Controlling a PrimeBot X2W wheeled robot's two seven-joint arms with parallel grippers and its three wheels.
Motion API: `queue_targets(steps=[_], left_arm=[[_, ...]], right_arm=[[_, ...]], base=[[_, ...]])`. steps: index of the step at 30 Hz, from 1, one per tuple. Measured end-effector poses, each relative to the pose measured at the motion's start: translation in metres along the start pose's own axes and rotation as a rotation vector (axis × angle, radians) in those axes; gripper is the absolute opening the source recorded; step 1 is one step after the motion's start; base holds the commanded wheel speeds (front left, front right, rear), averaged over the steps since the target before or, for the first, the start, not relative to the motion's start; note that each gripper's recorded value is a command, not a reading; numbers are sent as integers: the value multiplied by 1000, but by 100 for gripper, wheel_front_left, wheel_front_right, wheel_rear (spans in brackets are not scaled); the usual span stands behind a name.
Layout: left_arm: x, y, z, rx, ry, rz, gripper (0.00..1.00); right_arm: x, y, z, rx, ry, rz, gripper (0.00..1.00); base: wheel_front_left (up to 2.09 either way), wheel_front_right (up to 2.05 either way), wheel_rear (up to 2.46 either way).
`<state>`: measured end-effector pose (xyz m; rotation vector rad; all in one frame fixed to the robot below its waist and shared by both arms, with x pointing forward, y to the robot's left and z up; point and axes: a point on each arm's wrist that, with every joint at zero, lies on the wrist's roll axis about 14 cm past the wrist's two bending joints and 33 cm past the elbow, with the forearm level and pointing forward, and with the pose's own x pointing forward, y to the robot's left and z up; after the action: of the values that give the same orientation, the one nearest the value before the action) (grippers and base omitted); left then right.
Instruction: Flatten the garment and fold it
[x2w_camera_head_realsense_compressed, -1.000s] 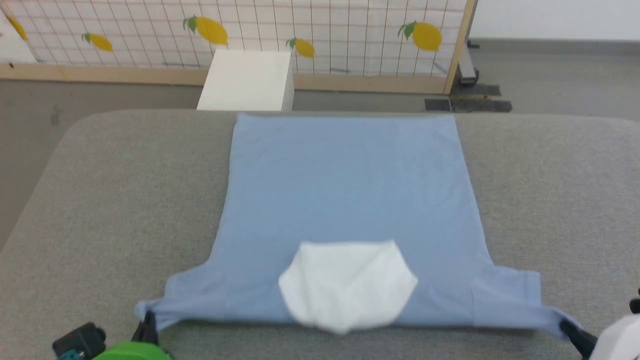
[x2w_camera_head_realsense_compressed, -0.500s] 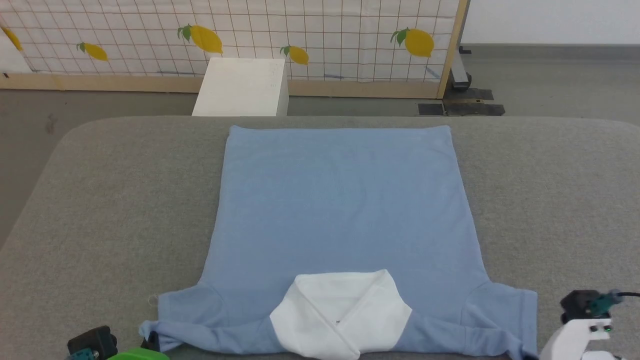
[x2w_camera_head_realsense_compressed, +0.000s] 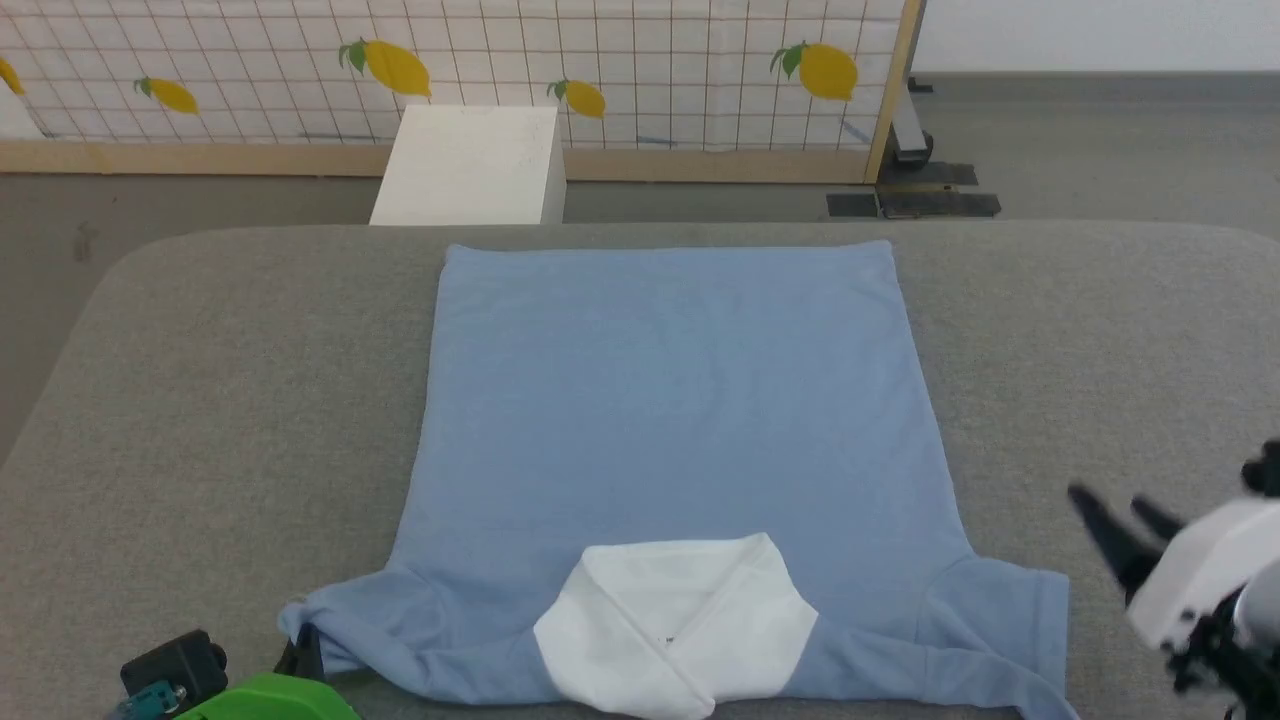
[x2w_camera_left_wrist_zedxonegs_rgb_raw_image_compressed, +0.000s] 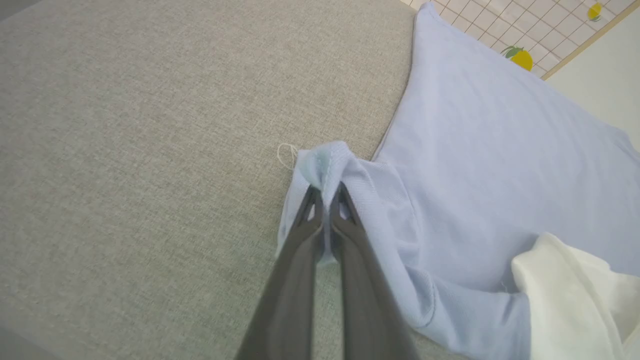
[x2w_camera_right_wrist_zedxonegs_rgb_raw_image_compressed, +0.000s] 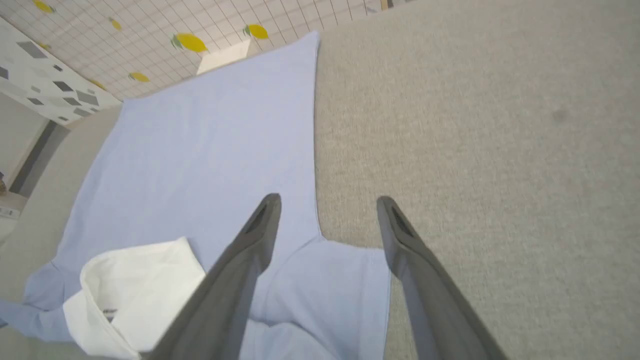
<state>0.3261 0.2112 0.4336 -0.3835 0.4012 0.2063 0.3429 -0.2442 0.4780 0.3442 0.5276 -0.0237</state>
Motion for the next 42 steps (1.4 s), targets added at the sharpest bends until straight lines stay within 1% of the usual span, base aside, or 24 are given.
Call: queue_targets(steps=[4, 7, 11, 16, 19, 25, 29, 33, 37, 42], left_arm=[[5, -5, 2, -6, 1, -11, 0], [14, -13, 4, -8, 12, -26, 0], [29, -23, 3, 9, 39, -38, 0], [43, -30, -6, 7, 94, -39, 0], [49, -32, -16, 0, 141, -42, 0], [56, -26, -26, -9, 181, -6, 0], [53, -19, -24, -28, 177, 29, 0], [50, -6, -27, -31, 189, 78, 0], [49, 5, -32, -35, 205, 122, 0], [50, 11, -35, -39, 208, 151, 0]], right_arm=[[16, 11, 62, 12, -187, 12, 100], [38, 18, 97, -8, -256, 10, 100], [77, 20, 124, -45, -252, -23, 100], [129, 19, 148, -142, -190, -74, 100], [162, 19, 145, -185, -96, -97, 100], [218, 15, 114, -258, 143, -147, 100], [248, 27, 94, -340, 262, -149, 100], [275, 42, 73, -402, 343, -125, 100], [294, 40, 48, -452, 422, -136, 100], [309, 42, 26, -447, 480, -124, 100]], base=[[0, 0, 0], [0, 0, 0], [0, 0, 0], [0, 0, 0], [0, 0, 0], [0, 0, 0], [0, 0, 0], [0, 0, 0], [0, 0, 0], [0, 0, 0]])
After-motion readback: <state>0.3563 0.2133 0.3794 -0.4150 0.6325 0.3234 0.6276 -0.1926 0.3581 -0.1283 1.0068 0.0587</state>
